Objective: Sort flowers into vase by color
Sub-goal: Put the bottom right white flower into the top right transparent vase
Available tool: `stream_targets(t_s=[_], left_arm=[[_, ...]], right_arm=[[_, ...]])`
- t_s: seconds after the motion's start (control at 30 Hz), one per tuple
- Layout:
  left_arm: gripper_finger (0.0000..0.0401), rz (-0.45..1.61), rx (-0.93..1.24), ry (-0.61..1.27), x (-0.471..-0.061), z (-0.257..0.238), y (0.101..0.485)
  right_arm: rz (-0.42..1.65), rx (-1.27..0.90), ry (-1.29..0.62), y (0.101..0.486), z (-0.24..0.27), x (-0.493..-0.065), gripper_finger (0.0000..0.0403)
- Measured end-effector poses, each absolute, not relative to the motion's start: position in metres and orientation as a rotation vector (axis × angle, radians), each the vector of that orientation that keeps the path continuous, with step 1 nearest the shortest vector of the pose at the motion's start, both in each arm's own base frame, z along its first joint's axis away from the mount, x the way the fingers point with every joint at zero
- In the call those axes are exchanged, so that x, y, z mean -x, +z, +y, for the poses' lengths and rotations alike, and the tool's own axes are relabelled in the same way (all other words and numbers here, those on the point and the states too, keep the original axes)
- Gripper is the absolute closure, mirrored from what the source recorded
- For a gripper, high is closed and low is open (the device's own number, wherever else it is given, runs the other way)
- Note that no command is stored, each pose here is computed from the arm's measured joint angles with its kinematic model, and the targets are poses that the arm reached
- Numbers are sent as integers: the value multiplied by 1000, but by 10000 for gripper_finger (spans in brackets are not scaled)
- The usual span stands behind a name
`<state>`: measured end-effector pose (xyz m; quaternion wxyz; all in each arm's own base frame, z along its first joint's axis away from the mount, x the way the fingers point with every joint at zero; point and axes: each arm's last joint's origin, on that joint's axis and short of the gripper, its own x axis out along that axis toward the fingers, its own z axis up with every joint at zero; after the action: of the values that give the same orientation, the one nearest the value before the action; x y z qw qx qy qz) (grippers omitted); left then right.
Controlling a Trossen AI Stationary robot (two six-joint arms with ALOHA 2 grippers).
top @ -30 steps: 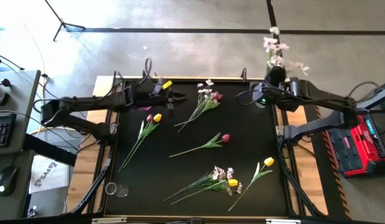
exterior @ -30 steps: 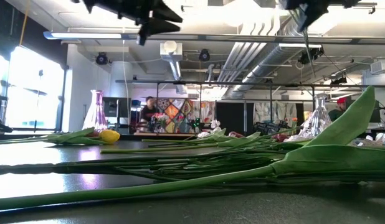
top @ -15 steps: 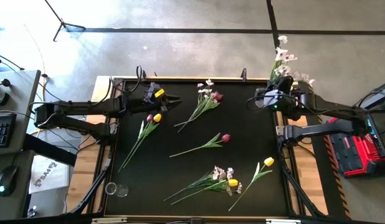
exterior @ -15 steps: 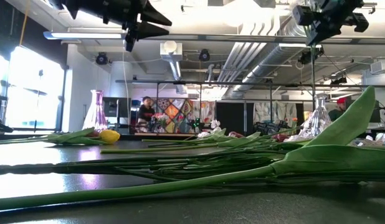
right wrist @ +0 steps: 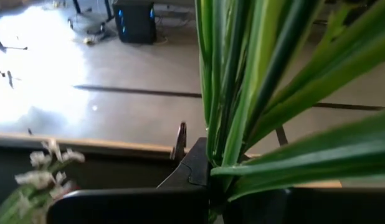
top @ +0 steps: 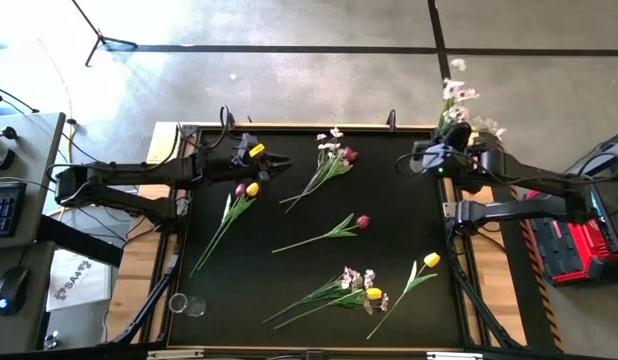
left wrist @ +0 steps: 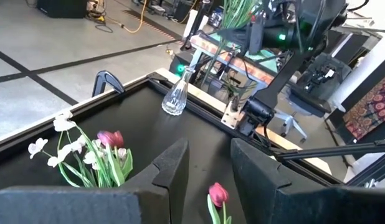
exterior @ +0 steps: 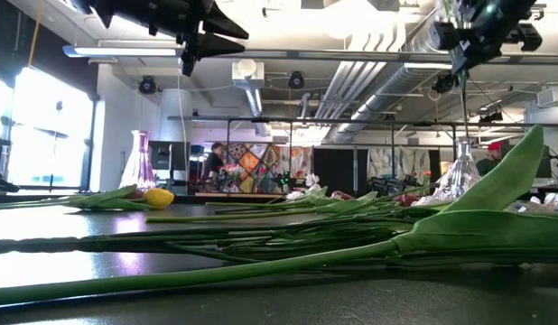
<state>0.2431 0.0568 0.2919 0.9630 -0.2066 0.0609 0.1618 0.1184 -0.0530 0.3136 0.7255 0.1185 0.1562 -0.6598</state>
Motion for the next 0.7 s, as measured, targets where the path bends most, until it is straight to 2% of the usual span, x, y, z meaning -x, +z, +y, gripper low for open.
stream_targets(t_s=[0.2, 0.37, 0.53, 0.7], left_arm=[[295, 151, 420, 334, -248, 58, 286], [295, 165, 421, 337, -253, 59, 281], [295, 176, 420, 339, -257, 60, 276], [295, 158, 399, 333, -264, 62, 273]], right_arm=[[318, -295, -1473, 296, -50, -106, 403], [197, -289, -1486, 314, -48, -95, 403], [112, -191, -1526, 336, -49, -91, 403], [143, -118, -1586, 338, -55, -98, 403]])
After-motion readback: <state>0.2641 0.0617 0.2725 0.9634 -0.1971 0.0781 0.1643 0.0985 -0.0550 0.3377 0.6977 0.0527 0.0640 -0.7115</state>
